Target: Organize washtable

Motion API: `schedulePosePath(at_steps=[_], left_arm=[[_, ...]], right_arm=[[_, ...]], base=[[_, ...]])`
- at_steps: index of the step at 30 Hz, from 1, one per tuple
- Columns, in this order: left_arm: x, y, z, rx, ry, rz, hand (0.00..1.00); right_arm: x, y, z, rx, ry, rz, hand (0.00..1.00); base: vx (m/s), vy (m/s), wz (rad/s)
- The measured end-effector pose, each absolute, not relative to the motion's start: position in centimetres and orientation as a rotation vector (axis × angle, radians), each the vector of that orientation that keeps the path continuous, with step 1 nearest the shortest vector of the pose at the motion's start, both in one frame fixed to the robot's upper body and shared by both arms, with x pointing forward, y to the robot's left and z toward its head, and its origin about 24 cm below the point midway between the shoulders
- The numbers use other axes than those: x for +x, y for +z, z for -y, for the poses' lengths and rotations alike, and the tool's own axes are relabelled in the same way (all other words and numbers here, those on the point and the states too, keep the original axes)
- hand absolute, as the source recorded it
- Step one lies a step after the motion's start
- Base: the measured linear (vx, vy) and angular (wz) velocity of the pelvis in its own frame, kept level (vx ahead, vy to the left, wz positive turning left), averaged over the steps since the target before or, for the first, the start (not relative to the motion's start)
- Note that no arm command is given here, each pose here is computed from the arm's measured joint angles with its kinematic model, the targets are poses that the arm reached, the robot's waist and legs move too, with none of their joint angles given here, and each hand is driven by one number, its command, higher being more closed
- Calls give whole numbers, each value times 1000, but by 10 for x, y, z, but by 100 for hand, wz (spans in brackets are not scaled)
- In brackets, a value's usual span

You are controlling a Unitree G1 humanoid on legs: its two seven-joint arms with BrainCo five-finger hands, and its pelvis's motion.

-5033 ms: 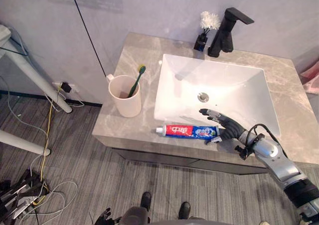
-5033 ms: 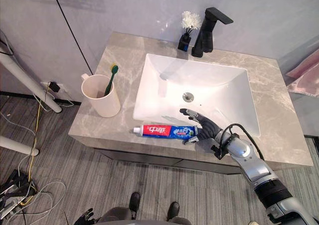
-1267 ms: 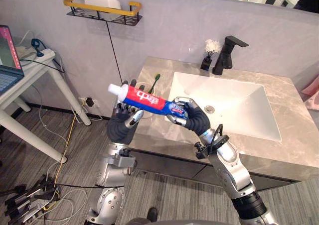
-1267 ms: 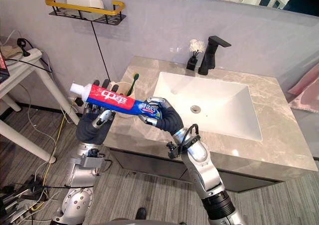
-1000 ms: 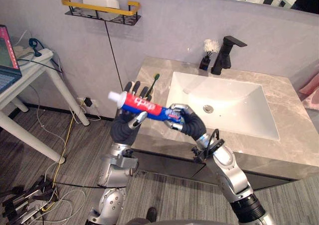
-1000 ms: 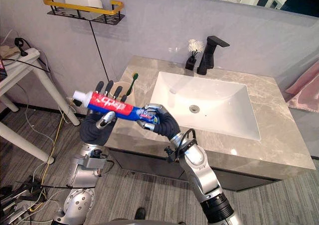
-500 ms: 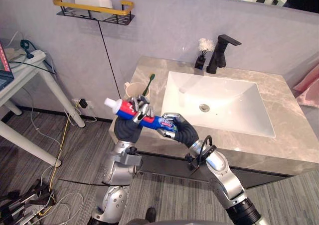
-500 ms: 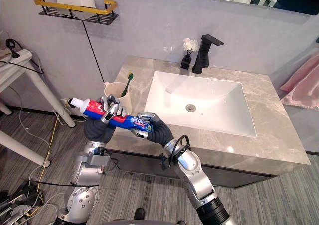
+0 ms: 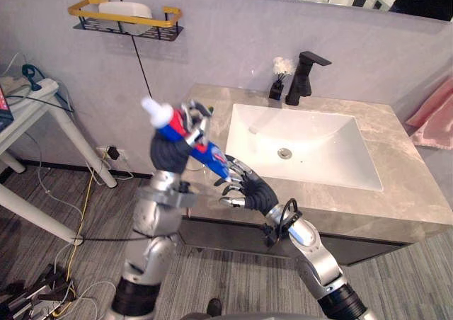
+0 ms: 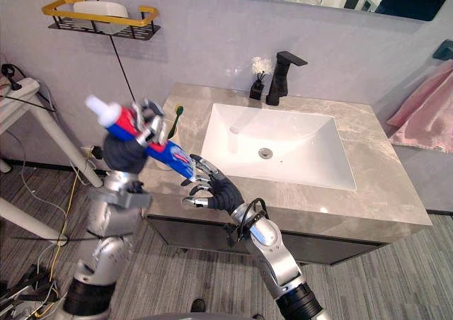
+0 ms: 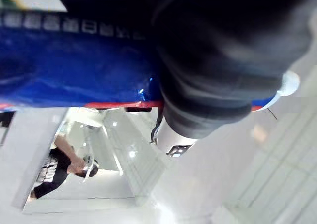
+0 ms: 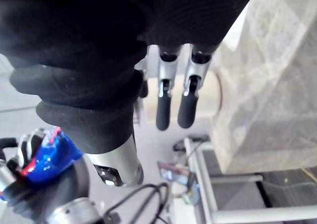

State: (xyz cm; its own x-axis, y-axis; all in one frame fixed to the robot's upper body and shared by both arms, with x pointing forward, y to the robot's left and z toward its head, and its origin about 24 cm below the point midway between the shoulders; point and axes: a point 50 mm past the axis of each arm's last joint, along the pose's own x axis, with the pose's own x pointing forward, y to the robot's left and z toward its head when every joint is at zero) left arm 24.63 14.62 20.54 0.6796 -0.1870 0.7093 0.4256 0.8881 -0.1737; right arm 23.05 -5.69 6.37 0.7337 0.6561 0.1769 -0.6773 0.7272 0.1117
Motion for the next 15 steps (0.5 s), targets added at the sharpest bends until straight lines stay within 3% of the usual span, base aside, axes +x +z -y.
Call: schedulePosePath(at_steps=[6, 15], left_arm=[[263, 251, -174, -159, -196, 945, 100], [272, 264, -188, -81, -41, 981, 100]], right_arm=[[213, 40, 53, 198, 788, 6, 0], [199, 20, 65, 315, 694, -87, 0]], base=[[3, -11, -6], [9, -22, -12]])
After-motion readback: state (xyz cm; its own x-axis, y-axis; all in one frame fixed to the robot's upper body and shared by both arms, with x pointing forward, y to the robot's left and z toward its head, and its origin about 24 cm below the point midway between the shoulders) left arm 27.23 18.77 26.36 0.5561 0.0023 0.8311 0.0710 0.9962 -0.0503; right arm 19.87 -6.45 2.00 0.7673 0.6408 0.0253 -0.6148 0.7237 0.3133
